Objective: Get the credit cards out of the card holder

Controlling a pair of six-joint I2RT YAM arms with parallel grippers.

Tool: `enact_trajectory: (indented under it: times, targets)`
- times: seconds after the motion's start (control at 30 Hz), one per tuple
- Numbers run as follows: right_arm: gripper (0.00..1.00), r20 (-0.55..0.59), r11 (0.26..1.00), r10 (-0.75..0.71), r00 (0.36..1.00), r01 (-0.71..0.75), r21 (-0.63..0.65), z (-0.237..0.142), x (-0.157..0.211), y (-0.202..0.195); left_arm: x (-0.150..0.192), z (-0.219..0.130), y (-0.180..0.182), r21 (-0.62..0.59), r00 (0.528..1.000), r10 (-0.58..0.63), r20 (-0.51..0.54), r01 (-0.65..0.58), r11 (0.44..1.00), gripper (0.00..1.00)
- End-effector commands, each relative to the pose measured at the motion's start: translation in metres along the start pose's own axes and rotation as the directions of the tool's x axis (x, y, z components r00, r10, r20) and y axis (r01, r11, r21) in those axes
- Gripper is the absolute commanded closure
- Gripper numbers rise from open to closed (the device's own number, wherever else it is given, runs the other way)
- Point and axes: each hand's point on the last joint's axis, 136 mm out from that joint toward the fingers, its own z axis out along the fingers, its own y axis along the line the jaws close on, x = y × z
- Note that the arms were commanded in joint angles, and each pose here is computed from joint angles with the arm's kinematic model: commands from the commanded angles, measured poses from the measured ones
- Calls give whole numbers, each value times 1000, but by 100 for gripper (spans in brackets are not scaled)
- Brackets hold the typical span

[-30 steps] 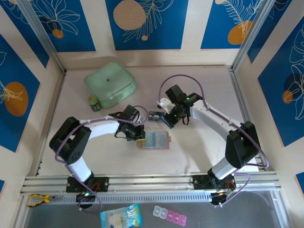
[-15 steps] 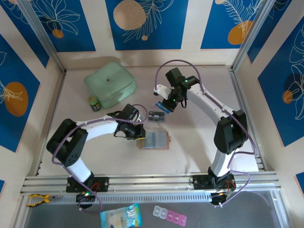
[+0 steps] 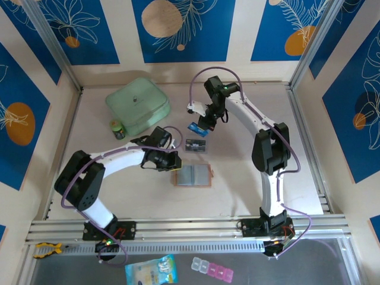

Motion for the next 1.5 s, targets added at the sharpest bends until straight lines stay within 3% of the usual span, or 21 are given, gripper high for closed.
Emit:
enact_trajectory:
  times: [0.0, 0.5, 1.0, 1.47]
  targets:
    - [100, -6, 998, -28, 1000, 28, -61, 3, 2, 4, -3, -11, -2, -2, 1000, 5, 9, -5, 1000, 86]
    - [99, -64, 989, -24, 998, 15, -145, 36, 19, 4, 1, -11, 7, -14, 1000, -18, 10, 18, 1000, 85]
    - [100, 15, 997, -51, 999, 51, -52, 3, -6, -10, 1, -13, 7, -11, 1000, -21, 13, 21, 1000, 85]
    - [99, -11, 987, -17, 1000, 15, -161, 50, 8, -3, 6, -11, 14, -17, 999, -37, 16, 37, 999, 85]
